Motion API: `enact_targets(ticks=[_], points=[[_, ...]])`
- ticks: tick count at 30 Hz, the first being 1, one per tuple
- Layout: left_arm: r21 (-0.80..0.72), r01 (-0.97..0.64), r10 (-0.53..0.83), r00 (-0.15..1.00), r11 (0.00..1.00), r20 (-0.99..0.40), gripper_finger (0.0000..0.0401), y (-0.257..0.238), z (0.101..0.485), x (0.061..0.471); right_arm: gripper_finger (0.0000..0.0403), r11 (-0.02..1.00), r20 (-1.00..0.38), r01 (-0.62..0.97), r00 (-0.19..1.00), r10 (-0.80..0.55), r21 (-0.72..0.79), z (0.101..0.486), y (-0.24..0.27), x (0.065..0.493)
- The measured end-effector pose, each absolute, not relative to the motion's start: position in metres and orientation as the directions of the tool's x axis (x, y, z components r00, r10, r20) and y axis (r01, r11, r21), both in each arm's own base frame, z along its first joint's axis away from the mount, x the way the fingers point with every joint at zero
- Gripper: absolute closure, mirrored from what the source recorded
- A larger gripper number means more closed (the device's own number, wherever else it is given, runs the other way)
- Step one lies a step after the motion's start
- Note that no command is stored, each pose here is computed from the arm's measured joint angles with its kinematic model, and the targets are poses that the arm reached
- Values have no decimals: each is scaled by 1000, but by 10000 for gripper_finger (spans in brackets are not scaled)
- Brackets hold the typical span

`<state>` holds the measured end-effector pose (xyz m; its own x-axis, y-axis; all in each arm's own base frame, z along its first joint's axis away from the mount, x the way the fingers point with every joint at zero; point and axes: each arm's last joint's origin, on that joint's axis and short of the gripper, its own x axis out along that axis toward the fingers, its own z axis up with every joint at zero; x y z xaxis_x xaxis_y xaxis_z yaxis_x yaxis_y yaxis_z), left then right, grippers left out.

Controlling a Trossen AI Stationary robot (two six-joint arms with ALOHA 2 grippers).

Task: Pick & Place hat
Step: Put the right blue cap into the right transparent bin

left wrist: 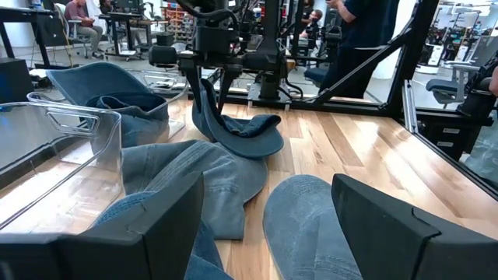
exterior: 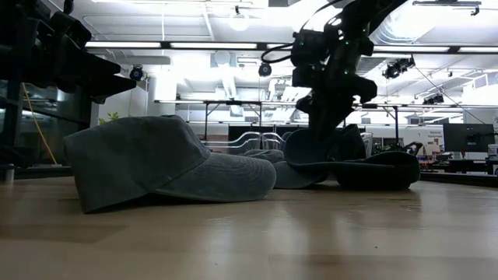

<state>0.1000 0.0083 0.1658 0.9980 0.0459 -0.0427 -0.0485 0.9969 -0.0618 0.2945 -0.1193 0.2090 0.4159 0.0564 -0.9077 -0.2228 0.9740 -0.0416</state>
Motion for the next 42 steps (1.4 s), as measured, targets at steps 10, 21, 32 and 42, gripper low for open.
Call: enact_targets(ticks=[10, 21, 32, 42], points=[[-62, -49, 46, 998, 997, -43, 121, 8, 166, 100, 390, 988, -908, -157, 414, 66, 0, 209, -119, 294], [-62, -49, 46, 998, 997, -43, 121, 8, 166, 100, 394, 994, -922, -92, 379, 84, 53, 215, -115, 286], [-62, -49, 46, 998, 997, -43, 121, 8, 166, 100, 399, 998, -895, -34, 442, 62, 52, 261, -102, 254], [-62, -48, 46, 998, 997, -43, 121, 8, 166, 100, 400, 993, -808, 81, 588, 21, 84, 301, -90, 228]])
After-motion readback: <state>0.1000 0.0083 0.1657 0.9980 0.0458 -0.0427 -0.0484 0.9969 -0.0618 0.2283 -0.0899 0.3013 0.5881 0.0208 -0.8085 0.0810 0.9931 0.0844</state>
